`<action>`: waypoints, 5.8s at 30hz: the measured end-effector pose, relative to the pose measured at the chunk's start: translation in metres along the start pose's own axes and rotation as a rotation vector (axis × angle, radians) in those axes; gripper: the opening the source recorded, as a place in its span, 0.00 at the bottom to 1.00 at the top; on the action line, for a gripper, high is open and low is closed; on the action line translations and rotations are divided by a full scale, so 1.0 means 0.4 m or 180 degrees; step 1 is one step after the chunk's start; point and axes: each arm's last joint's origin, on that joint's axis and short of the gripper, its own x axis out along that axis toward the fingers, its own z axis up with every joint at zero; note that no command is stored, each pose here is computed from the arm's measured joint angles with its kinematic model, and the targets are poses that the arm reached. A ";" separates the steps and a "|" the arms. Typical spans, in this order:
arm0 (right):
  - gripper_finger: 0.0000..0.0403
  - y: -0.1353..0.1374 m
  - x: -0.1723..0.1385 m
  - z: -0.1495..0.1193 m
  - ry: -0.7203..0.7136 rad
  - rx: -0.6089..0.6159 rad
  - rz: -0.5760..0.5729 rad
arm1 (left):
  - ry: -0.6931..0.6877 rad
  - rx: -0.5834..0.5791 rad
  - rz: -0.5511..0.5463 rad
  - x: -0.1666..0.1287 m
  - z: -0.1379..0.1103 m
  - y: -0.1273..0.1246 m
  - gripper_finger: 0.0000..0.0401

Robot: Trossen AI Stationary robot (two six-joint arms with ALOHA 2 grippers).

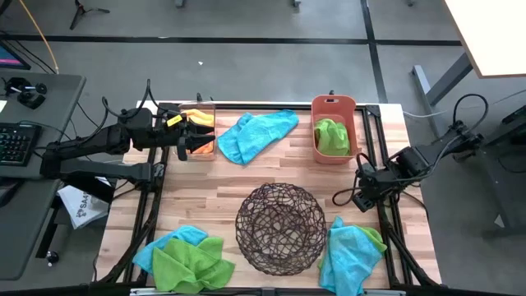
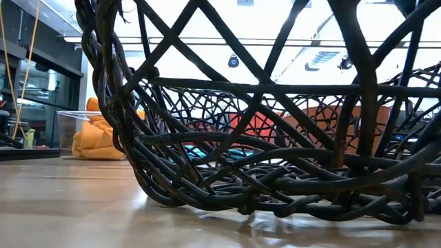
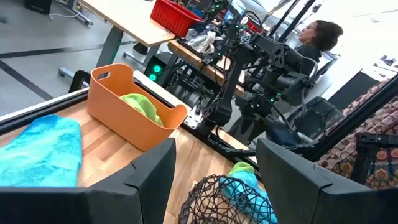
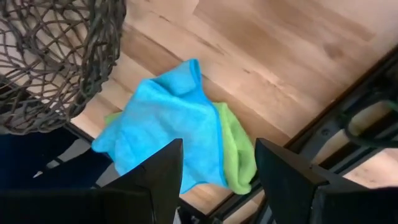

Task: Sort microfiber towel by color & place in baskets
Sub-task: Put the right green towel into the orange bin

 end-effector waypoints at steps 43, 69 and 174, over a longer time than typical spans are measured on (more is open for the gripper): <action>0.48 0.016 0.166 -0.018 0.0895 0.0262 0.0070 | 0.0132 0.0054 -0.0169 0.000 -0.004 -0.003 0.53; 0.48 -0.022 0.351 -0.021 0.1632 0.0325 -0.1105 | 0.0203 0.0157 -0.0302 0.000 -0.006 -0.006 0.53; 0.12 -0.238 0.003 0.532 -0.2268 0.0687 -0.0903 | -0.1303 -0.0040 -0.1338 -0.038 0.103 -0.082 0.53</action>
